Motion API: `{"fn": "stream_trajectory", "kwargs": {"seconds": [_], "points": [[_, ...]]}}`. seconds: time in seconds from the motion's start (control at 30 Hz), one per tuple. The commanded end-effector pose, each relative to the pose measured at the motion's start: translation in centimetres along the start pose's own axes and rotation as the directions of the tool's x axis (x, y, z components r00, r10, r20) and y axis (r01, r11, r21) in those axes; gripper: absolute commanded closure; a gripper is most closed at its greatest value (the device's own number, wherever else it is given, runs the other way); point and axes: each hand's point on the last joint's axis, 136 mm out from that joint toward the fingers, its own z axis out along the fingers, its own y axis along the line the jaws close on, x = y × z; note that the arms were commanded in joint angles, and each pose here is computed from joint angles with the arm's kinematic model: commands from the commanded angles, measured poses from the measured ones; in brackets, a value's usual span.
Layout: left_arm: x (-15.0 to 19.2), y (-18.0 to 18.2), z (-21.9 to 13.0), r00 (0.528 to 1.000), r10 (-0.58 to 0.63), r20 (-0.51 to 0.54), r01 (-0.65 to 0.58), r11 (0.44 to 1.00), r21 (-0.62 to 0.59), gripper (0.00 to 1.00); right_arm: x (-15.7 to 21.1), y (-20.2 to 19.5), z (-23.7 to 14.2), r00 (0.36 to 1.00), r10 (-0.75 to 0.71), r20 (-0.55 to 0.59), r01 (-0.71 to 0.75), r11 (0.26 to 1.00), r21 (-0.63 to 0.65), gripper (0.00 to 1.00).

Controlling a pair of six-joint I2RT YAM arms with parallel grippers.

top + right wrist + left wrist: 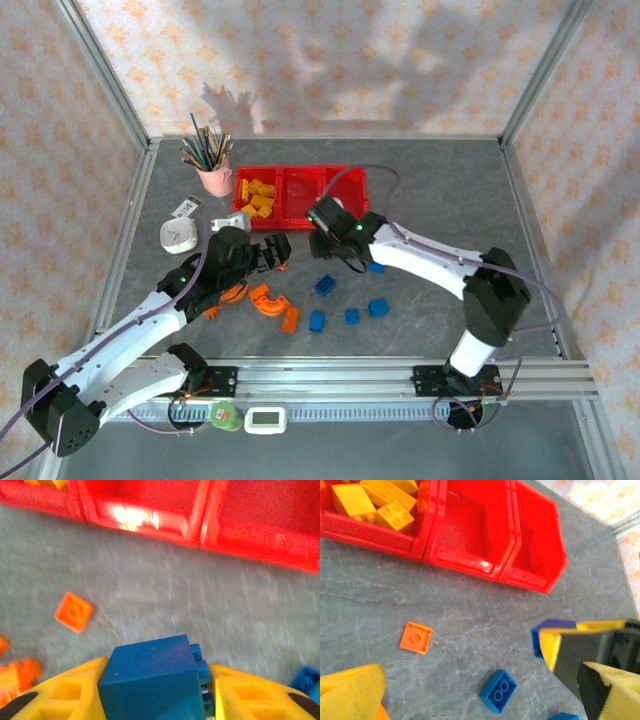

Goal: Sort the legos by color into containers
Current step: Place the lego in the container.

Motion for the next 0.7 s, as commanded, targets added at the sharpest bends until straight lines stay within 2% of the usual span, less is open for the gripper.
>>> {"fn": "stream_trajectory", "kwargs": {"seconds": [0.0, 0.13, 0.3, 0.4, 0.5, 0.67], "points": [[-2.7, 1.6, -1.1, 0.996, 0.002, 0.084, 0.005, 0.996, -0.084, 0.01, -4.9, 1.1, 1.2, 0.99, -0.027, 0.137, 0.02, 0.998, 0.055, 0.55], [-4.2, 3.6, -1.5, 0.99, -0.042, 0.138, 0.059, 0.991, -0.121, 0.01, -9.3, 1.1, 3.7, 0.977, 0.019, 0.211, -0.037, 0.996, 0.08, 0.56], [-4.7, 4.0, -1.4, 0.987, -0.043, 0.157, 0.061, 0.992, -0.112, 0.01, -12.2, 0.1, 7.5, 0.973, 0.028, 0.23, -0.056, 0.992, 0.114, 0.55], [-4.7, 3.6, -0.9, 0.989, -0.034, 0.143, 0.048, 0.994, -0.097, 0.01, -13.4, -0.4, 9.0, 0.975, 0.027, 0.223, -0.059, 0.988, 0.14, 0.45], [-4.7, 3.5, -0.6, 0.99, -0.026, 0.135, 0.04, 0.994, -0.099, 0.01, -14.8, 0.0, 8.4, 0.97, 0.017, 0.243, -0.05, 0.99, 0.131, 0.35], [-4.6, 2.8, -0.5, 0.992, -0.019, 0.122, 0.027, 0.997, -0.067, 0.01, -14.8, -0.4, 4.3, 0.96, 0.038, 0.278, -0.065, 0.994, 0.09, 0.27]]}}
